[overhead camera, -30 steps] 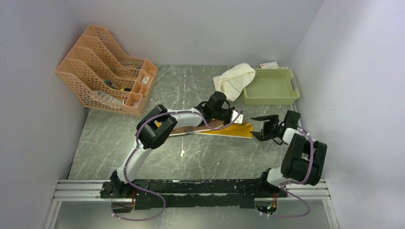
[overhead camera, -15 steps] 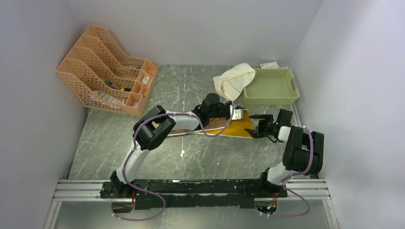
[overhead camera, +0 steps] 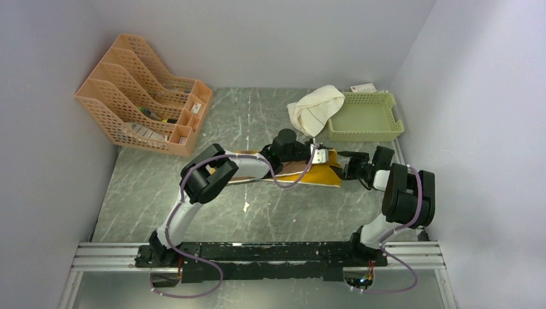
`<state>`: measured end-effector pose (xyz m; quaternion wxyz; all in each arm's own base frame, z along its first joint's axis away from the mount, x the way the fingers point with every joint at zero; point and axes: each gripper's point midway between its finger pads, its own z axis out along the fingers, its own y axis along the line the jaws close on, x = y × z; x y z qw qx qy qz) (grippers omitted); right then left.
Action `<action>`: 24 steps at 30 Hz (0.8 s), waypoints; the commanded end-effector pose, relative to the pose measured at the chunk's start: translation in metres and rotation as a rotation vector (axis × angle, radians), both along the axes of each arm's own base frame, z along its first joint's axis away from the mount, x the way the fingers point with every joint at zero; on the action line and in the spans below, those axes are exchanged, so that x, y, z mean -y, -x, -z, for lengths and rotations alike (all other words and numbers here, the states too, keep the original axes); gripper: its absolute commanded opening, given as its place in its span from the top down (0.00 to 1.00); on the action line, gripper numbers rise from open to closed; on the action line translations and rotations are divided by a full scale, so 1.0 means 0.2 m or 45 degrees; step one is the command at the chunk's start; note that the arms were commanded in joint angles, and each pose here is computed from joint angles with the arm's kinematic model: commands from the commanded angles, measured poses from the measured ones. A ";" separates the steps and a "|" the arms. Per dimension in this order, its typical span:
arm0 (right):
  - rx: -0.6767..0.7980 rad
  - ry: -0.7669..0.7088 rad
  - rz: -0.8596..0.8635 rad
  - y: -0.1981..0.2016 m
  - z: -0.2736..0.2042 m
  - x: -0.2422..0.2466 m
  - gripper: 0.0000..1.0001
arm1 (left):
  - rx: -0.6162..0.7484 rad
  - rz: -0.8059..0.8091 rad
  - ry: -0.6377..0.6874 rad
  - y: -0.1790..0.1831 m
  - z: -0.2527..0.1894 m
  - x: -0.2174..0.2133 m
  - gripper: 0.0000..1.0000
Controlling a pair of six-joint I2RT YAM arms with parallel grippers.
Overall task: Roll the towels
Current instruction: Fold the towel at the center of the board.
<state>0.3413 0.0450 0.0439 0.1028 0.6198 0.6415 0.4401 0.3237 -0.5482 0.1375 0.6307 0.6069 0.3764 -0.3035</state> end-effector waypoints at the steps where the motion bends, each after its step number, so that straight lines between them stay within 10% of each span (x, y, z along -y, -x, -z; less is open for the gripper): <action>1: -0.025 -0.074 0.034 -0.05 0.02 0.00 0.43 | 0.014 0.056 0.047 0.09 -0.08 0.02 0.93; 24: -0.025 -0.208 0.081 -0.12 0.11 0.04 0.38 | -0.091 0.118 -0.029 0.23 0.09 0.02 0.93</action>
